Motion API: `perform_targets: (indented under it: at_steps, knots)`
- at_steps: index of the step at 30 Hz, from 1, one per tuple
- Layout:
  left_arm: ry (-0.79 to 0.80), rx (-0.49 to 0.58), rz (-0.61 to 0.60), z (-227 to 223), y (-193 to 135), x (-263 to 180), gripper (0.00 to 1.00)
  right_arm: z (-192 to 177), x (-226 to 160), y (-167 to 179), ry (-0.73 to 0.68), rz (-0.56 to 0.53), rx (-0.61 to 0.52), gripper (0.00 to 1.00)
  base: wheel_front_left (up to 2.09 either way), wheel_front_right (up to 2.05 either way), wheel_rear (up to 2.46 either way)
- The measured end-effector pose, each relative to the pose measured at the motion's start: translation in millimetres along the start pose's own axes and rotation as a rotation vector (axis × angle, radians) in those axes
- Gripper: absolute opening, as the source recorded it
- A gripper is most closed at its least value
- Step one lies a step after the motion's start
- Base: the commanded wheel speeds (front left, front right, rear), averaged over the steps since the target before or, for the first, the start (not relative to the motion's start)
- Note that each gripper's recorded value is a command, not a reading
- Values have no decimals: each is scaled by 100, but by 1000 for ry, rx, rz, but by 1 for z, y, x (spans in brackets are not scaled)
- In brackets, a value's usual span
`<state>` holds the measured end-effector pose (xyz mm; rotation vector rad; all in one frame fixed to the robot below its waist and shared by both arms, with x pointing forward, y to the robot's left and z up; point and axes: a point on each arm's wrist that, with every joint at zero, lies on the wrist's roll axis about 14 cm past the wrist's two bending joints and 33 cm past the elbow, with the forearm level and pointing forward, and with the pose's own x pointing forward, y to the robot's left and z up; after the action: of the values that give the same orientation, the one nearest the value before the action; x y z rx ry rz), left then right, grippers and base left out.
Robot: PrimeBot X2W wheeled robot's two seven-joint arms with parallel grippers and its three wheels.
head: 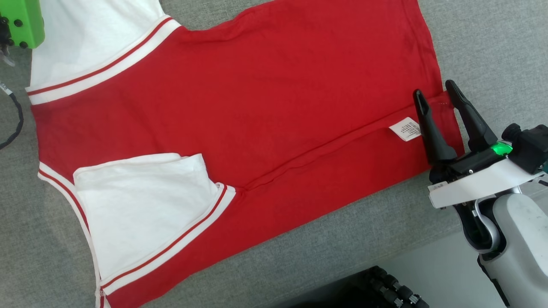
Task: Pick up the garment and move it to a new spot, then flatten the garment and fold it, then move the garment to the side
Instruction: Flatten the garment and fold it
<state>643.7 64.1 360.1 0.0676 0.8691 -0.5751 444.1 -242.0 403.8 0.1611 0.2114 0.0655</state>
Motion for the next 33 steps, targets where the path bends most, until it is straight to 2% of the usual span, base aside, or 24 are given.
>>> perform_targets:
  at_steps: [7,14,17,30,33]
  knots:
    - [-41,8,-12,10,-8,-14,0,17,2,-4,-42,0,-16,100,0,0,0]
    - [-125,50,-59,28,-31,-42,0,39,30,-11,-53,-20,-21,100,0,0,0]
    - [-153,80,-72,32,-41,-57,0,43,46,-7,-10,-20,-43,100,0,0,0]
    - [-178,164,-76,24,-53,-102,0,30,108,-1,377,-59,-246,100,0,0,0]
    - [-179,170,-78,22,-54,-104,0,30,114,-8,409,-89,-239,100,0,0,0]
